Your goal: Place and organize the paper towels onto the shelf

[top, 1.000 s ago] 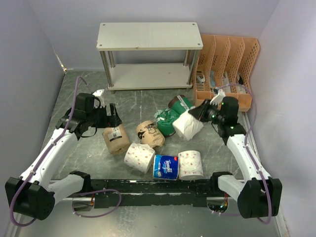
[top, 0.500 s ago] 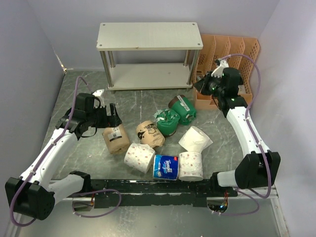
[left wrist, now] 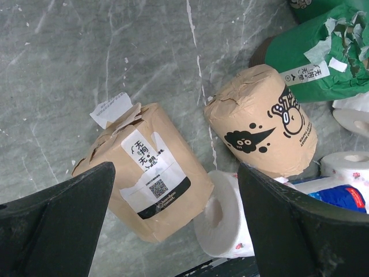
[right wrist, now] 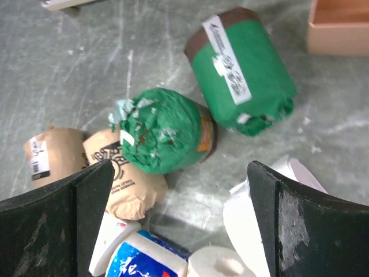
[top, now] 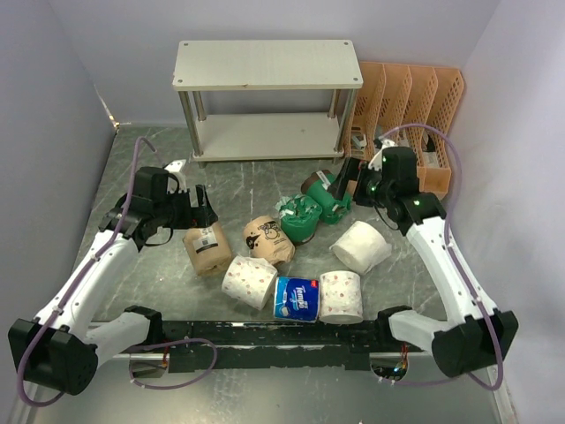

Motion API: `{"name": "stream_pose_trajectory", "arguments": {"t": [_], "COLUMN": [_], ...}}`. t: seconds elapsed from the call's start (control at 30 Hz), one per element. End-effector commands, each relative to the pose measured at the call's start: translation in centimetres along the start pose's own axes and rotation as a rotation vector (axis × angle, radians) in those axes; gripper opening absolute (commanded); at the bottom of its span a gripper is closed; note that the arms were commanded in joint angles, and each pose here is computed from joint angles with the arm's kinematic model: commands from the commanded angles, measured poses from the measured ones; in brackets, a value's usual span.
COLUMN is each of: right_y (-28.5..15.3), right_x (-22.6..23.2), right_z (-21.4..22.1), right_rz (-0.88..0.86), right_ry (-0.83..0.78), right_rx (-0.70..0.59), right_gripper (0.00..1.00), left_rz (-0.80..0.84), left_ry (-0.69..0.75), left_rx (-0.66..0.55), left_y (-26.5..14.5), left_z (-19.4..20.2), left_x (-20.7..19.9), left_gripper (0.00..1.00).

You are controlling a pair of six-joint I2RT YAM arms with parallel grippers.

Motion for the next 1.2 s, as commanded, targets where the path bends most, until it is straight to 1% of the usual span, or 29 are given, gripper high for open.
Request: {"name": "stream_pose_trajectory", "arguments": {"t": [0.0, 0.07, 0.1, 0.17, 0.23, 0.3, 0.4, 0.47, 0.53, 0.63, 0.67, 0.7, 0.73, 0.77, 0.93, 1.1, 1.17], "right_y": [-2.7, -3.5, -3.4, -3.3, -3.3, -3.9, -5.2, -6.1, -6.5, -7.0, -6.7, -6.1, -5.6, -5.2, -4.3, -4.3, -4.5], "right_x": [-5.0, -6.6, -6.7, -5.3, -3.8, -2.8, -1.9, -1.0, -0.1, -0.1, 0.0, 0.1, 0.1, 0.2, -0.3, -1.1, -1.9], "right_z": [3.6, 5.1, 6.1, 7.8, 10.0, 11.9, 13.1, 13.0, 13.3, 13.4, 13.6, 14.5, 15.4, 15.6, 15.8, 13.7, 13.2], "right_rz": [0.339, 0.422, 0.412, 0.302, 0.215, 0.211, 0.301, 0.364, 0.425, 0.614, 0.652, 0.656, 0.657, 0.669, 0.744, 0.83, 0.86], "right_ry": [0.069, 0.103, 0.116, 0.135, 0.133, 0.099, -0.013, -0.086, -0.18, -0.378, -0.478, -0.551, -0.576, -0.597, -0.621, -0.546, -0.511], "right_rx": [0.031, 0.029, 0.035, 0.054, 0.124, 0.202, 0.249, 0.263, 0.308, 0.373, 0.405, 0.472, 0.517, 0.529, 0.505, 0.319, 0.273], "right_gripper": [1.0, 1.0, 1.0, 1.0, 1.0, 1.0, 1.0, 1.0, 1.0, 1.0, 1.0, 1.0, 1.0, 1.0, 1.0, 1.0, 1.0], "left_rz": [0.018, 0.017, 0.016, 0.013, 0.01, 0.012, 0.017, 0.018, 0.015, 0.008, 0.006, 0.003, 0.002, 0.0, 0.002, 0.015, 0.016], "left_ry": [0.007, 0.008, 0.009, 0.009, 0.008, 0.01, 0.009, 0.008, 0.007, 0.005, 0.006, 0.005, 0.006, 0.006, 0.012, 0.022, 0.027], "left_rx": [-0.011, -0.013, -0.017, -0.03, -0.037, -0.038, -0.026, -0.017, -0.013, -0.017, -0.023, -0.025, -0.031, -0.034, -0.054, -0.05, -0.051], "left_y": [0.3, 0.2, 0.2, -0.1, -0.2, -0.2, 0.0, 0.2, 0.3, 0.2, 0.1, 0.1, 0.0, -0.2, -0.6, -0.6, -0.6], "left_z": [-0.3, -0.3, -0.3, -0.5, -0.5, -0.6, -0.4, -0.3, -0.2, -0.3, -0.3, -0.4, -0.5, -0.5, -0.7, -0.5, -0.5], "left_x": [-0.1, -0.1, -0.1, -0.1, -0.1, -0.2, -0.2, -0.2, -0.1, 0.0, 0.0, 0.1, 0.0, 0.0, -0.1, -0.5, -0.7], "left_gripper": [0.99, 0.99, 0.99, 0.99, 0.99, 0.99, 0.99, 0.99, 0.99, 0.99, 0.99, 0.99, 0.99, 0.99, 0.99, 0.99, 0.99]}}
Point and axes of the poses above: each gripper's point midway between its finger pads, its own y axis out along the fingers, its own x axis along the line the jaws close on, z = x × y, the point moved 1 cm from there along -y, back along the fingers, and after that the axes turned 1 degree about -y, right-handed, at the moved point
